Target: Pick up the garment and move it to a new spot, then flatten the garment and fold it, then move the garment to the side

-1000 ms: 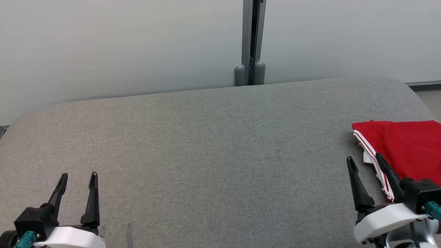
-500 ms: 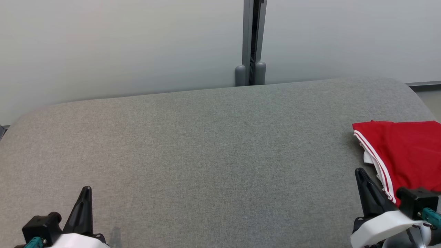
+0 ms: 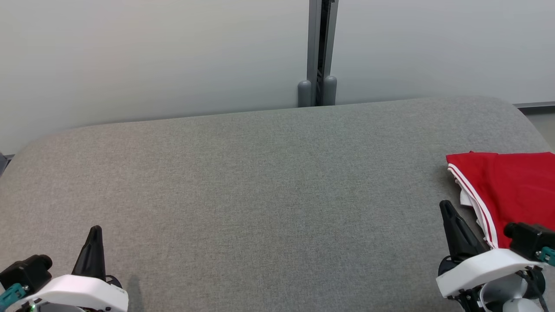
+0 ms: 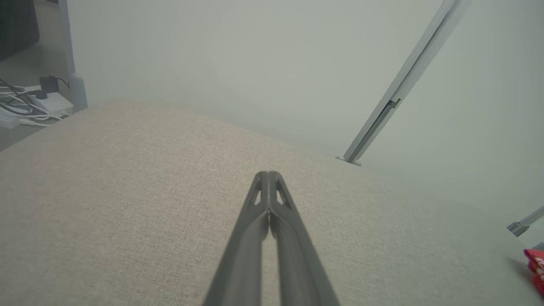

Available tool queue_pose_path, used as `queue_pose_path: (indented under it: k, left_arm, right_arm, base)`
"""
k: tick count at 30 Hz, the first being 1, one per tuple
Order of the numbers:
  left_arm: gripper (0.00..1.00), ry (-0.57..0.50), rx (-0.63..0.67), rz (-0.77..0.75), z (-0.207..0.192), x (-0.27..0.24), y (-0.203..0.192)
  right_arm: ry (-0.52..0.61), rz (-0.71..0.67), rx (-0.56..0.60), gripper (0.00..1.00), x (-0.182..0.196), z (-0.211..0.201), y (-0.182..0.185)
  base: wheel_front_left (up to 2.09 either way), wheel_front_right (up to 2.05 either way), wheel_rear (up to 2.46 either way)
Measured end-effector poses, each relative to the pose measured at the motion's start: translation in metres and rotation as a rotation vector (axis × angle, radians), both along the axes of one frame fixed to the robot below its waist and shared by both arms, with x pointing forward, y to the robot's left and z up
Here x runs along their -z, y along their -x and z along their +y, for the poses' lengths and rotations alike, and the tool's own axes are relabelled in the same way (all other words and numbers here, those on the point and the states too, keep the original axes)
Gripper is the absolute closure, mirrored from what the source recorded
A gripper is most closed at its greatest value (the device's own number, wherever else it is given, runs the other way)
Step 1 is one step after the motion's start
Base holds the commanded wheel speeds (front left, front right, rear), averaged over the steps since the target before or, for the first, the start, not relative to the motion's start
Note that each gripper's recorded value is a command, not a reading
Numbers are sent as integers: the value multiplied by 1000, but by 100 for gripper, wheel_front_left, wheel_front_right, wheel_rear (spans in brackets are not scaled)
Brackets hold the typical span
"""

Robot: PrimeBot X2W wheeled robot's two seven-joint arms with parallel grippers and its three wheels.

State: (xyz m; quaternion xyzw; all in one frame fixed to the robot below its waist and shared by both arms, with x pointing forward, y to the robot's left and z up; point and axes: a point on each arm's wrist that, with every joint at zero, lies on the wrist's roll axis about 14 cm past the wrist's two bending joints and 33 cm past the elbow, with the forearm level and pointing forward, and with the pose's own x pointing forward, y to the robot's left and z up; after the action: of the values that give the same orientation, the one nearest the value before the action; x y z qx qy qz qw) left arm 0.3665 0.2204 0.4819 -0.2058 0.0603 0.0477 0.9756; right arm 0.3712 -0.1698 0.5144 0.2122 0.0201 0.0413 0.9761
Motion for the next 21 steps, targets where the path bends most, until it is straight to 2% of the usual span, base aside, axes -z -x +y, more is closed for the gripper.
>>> queue_pose_path:
  k: [21]
  left_arm:
    - [100, 303, -67, 11, 12, -1, -14]
  right_arm:
    - [-315, 16, -12, 100, -2, 9, -20]
  base:
    - [0, 0, 0]
